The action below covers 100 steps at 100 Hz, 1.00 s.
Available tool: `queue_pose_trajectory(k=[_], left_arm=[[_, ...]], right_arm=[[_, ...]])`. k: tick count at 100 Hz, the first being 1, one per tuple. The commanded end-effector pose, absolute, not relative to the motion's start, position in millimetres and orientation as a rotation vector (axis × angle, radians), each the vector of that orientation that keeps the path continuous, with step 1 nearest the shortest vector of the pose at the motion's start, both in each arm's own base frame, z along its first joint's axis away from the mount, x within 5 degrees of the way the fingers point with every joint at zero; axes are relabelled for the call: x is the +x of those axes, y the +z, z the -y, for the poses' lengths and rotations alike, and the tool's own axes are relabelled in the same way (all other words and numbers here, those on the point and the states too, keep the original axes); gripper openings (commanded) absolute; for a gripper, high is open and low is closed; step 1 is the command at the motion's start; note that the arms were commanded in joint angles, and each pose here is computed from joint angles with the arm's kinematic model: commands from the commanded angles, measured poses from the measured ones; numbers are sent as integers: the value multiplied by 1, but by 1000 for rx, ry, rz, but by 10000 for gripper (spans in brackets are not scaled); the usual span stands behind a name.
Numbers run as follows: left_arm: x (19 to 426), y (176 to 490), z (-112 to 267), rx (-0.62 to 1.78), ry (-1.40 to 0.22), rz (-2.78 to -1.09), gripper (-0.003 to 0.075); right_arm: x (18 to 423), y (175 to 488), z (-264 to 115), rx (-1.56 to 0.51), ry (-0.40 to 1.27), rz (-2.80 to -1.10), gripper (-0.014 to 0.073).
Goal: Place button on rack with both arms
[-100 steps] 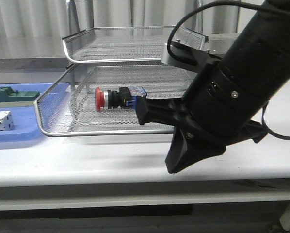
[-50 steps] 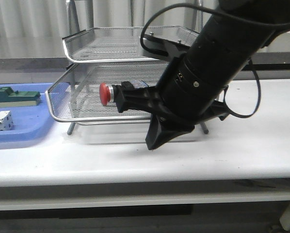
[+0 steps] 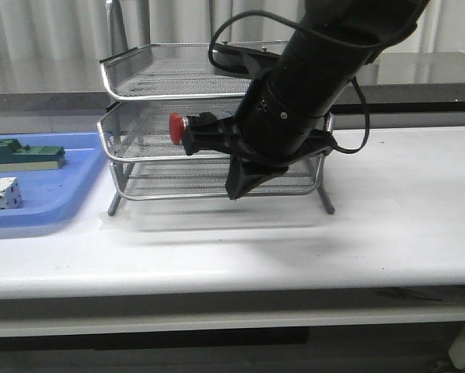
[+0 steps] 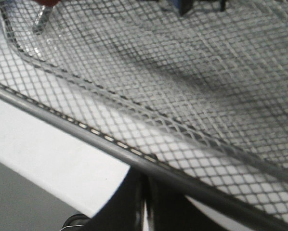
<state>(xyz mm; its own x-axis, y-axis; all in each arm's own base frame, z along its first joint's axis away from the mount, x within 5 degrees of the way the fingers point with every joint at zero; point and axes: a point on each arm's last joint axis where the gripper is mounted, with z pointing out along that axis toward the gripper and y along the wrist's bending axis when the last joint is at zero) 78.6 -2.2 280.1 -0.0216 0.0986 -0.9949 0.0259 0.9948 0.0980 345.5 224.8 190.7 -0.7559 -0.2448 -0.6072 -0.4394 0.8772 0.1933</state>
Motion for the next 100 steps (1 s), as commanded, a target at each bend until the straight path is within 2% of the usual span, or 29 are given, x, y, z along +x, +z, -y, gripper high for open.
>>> queue_pose_trajectory(k=[1, 28, 50, 71, 100], left_arm=[[78, 297, 1, 63, 58, -1488, -21], [78, 297, 1, 63, 58, -1488, -21], [78, 297, 1, 63, 58, -1488, -21], [78, 297, 1, 63, 58, -1488, -21], [78, 297, 1, 63, 58, -1488, -21]], right_arm=[[359, 224, -221, -467, 440, -2306, -66], [369, 229, -217, -479, 406, -2274, -66], [363, 229, -216, -502, 406, -2329, -66], [352, 242, -211, -519, 416, -2366, -57], [321, 263, -191, -504, 414, -2323, -57]])
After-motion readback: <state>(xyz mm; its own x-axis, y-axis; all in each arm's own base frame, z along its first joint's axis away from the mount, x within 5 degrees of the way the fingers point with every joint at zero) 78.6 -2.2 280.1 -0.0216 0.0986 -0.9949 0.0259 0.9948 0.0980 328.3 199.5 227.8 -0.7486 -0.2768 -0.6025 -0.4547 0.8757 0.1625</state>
